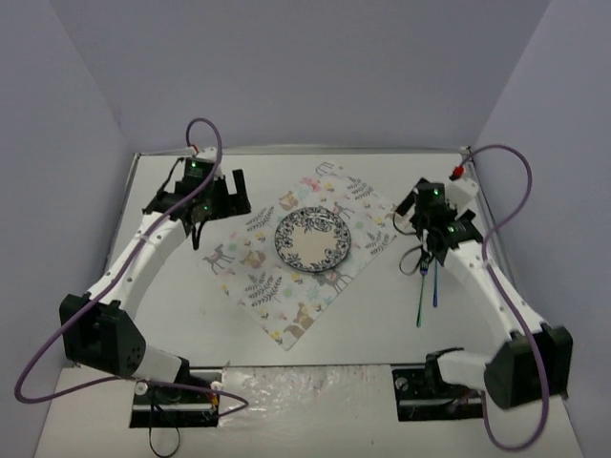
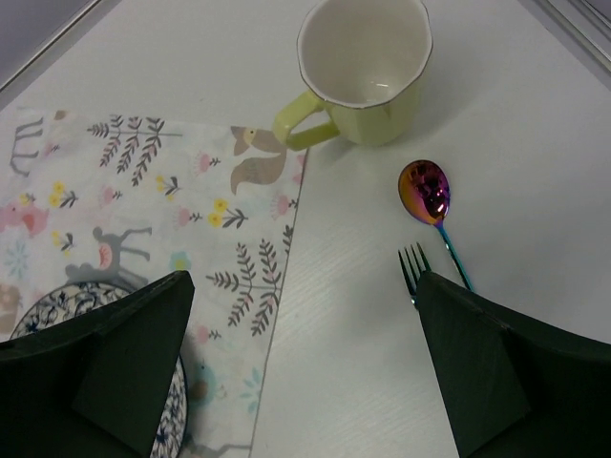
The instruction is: Set the dinner table for one person
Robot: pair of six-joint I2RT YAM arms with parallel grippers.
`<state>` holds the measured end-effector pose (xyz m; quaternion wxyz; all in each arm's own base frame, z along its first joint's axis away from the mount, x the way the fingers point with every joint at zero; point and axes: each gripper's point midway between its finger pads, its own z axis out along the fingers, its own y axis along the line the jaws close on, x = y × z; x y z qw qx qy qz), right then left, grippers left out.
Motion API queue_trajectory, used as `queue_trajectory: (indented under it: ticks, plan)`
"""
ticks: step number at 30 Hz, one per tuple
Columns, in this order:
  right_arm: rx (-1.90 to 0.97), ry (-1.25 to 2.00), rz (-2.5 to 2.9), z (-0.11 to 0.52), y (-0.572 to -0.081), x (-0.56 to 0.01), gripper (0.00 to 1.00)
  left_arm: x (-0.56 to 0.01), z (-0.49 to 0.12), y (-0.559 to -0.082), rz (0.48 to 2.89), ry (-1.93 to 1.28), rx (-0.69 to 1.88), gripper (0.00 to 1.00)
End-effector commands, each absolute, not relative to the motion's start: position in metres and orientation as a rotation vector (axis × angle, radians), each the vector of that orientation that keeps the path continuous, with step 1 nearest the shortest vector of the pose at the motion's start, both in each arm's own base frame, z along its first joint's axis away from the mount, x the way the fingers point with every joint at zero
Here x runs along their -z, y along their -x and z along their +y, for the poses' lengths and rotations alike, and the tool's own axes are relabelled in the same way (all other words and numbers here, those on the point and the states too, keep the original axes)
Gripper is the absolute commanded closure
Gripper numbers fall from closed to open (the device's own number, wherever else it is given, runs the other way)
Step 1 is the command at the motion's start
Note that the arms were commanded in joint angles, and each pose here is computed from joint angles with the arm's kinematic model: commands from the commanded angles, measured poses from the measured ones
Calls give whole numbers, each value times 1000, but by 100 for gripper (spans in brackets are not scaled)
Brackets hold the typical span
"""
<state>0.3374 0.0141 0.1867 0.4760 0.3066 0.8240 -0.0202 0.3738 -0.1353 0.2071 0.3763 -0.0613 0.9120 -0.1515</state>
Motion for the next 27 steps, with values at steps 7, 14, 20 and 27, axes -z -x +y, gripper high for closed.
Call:
queue_trajectory:
  ticks: [7, 14, 20, 27]
  plan:
    - [311, -1077, 1883, -8, -408, -157, 0, -216, -50, -356, 2263, 68, -16, 3]
    - [370, -1210, 1804, -12, -435, -134, 1, -208, -42, -349, 2273, 84, -38, 3]
    - [411, -1272, 1745, -19, -449, -127, 8, -206, -44, -348, 2279, 80, -23, 3]
    - [459, -1295, 1716, -24, -455, -119, 17, -205, -49, -348, 2286, 76, 5, 3]
